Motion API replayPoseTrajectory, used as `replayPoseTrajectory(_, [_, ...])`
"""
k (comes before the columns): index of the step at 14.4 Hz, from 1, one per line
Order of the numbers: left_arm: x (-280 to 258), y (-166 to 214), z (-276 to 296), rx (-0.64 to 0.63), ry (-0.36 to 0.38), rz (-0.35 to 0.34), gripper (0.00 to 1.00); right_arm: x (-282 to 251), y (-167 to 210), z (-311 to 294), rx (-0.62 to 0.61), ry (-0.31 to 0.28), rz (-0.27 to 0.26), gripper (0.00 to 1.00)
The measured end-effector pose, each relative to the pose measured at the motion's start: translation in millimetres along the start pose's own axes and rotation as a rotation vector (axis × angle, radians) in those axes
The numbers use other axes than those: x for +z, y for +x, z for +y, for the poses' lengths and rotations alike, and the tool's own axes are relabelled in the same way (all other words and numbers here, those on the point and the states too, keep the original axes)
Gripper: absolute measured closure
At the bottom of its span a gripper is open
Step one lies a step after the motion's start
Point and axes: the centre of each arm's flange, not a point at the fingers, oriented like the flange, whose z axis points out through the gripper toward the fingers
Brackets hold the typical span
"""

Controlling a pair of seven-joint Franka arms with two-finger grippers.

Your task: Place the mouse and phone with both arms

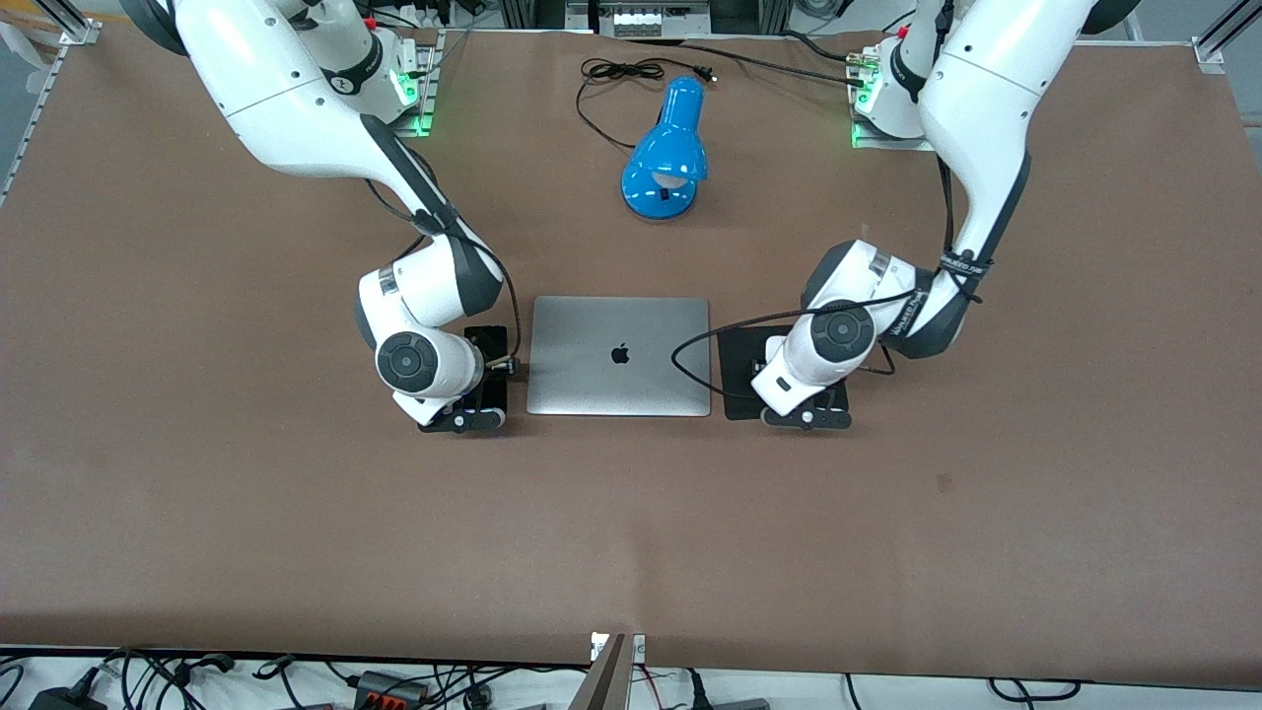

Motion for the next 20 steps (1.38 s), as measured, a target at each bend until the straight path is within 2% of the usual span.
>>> replayPoseTrajectory(2, [-49,16,-23,-0.043,0.016,-0.009,0.00,-6,3,-1,0.029,0.005,0.012,0.00])
replayPoseTrajectory(5, [-133,19,-72,-0.114,0.021,0.027,0.00,-53,8,-1,0.056,0.025,0.082,0.00])
replayPoseTrajectory(9, [-238,-11,-122,-0.109,0.037,0.077,0.00,-176,-4,27,0.092,0.035,0.173,0.00])
replayPoseTrajectory(13, [-339,-48,-161,-0.153,0.024,0.081,0.00,-277,-23,97,0.150,0.035,0.199,0.00])
replayPoseTrajectory(16, [-357,-52,-188,-0.152,-0.024,0.067,0.00,-323,-32,150,0.128,0.020,0.192,0.00])
replayPoseTrajectory(18, [-348,-59,-187,-0.121,-0.025,0.037,0.00,-353,-36,199,0.100,0.009,0.231,0.00])
replayPoseTrajectory(20, [-337,-75,-181,-0.113,-0.019,0.082,0.00,-380,-48,243,0.079,-0.007,0.272,0.00])
